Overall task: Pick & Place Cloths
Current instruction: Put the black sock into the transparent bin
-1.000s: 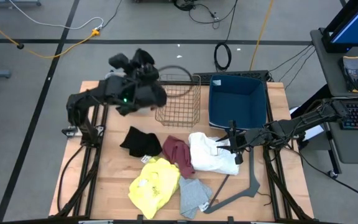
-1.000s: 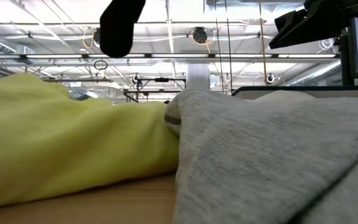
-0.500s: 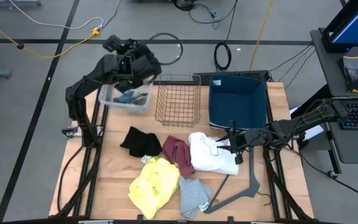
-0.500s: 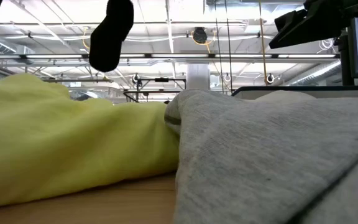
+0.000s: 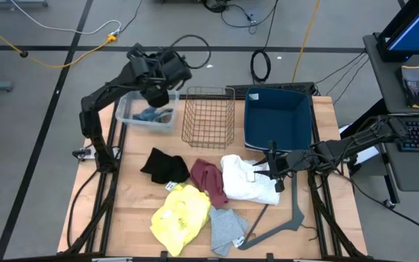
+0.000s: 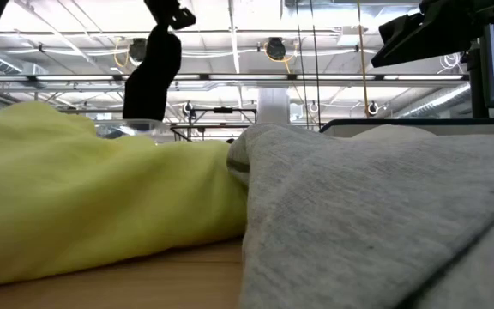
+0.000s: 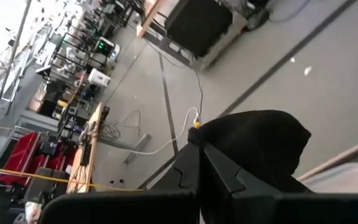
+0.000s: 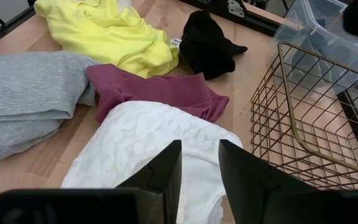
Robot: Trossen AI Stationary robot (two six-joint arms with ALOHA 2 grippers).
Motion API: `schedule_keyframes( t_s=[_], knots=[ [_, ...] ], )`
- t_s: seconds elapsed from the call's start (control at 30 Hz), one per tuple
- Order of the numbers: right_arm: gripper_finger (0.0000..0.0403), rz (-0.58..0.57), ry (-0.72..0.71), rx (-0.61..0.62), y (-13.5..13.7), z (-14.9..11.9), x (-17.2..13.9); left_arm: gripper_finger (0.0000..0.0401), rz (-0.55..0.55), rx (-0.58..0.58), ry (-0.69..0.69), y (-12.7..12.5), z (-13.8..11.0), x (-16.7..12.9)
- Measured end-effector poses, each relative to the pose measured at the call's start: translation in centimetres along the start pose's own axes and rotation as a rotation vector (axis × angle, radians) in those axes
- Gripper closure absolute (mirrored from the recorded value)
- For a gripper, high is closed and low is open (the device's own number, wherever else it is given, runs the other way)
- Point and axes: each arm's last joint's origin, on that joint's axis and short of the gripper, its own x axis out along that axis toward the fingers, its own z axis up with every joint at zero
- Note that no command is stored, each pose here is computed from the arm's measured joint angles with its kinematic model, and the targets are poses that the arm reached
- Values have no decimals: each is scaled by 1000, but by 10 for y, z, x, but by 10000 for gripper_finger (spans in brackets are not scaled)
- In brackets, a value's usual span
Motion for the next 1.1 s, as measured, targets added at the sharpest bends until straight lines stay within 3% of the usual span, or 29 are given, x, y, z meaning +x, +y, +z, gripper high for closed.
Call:
schedule_keyframes(
  t_s=[0.23, 0.63, 1.1],
  knots=[
    [303, 0, 0, 0, 0, 0, 0, 401, -33, 83, 70, -31, -12, 14],
    [303, 0, 0, 11, 0, 0, 0, 401, -111, 171, 184, -62, -31, 31],
    [303, 0, 0, 11, 0, 0, 0, 401, -342, 57, 363, -60, -36, 51]
  ],
)
